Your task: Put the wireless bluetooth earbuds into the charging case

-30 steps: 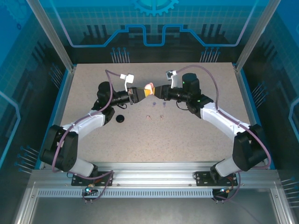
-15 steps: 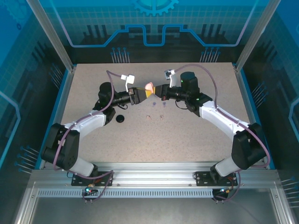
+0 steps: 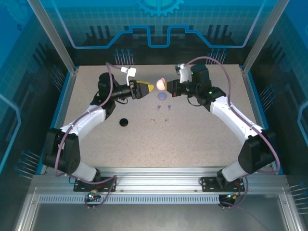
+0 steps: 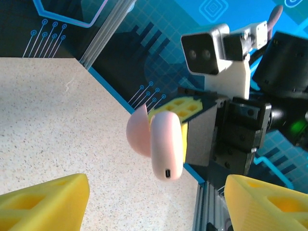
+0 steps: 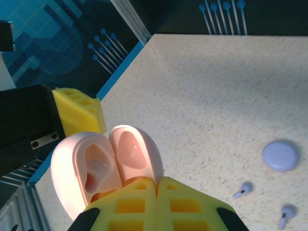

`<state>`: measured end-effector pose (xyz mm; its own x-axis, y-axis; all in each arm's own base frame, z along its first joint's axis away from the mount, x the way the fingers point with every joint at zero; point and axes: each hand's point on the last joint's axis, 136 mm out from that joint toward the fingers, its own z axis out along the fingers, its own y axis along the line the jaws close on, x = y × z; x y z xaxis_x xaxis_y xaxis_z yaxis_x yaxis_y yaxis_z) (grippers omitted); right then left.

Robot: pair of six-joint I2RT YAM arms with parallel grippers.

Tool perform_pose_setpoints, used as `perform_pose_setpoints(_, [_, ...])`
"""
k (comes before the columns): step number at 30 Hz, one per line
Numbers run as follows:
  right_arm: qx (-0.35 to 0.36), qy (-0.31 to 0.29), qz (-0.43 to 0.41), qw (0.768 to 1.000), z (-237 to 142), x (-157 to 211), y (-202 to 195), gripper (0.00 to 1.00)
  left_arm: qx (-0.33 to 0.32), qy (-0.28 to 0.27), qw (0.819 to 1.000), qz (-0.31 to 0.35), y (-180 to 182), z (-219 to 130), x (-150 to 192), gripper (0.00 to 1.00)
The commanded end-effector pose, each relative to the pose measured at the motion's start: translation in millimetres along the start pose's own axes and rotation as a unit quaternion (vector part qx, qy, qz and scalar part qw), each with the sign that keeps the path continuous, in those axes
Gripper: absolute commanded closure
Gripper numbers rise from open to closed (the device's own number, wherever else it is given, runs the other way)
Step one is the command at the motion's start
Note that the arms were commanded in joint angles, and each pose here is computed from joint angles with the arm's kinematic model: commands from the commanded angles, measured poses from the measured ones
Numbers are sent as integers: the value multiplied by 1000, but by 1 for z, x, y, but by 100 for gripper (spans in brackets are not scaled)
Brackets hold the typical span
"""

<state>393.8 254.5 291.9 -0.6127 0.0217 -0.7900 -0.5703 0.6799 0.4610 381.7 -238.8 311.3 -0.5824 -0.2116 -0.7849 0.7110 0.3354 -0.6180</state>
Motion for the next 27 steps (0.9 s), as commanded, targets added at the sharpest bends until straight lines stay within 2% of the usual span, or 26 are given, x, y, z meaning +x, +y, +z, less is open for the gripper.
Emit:
perform_pose_setpoints(1, [10,36,-42,998,-3,1,-14,100,-10,50,998,22,7,3,10,24])
perform_pose_setpoints(14, [-23,69,-92,993,8,-12,-33,100,-13,124,991,47,27,28,-6,23])
perform_pose_setpoints(27, [-49,80,-91,991,29,-7,-33,100,34,190,981,28,28,39,10,25])
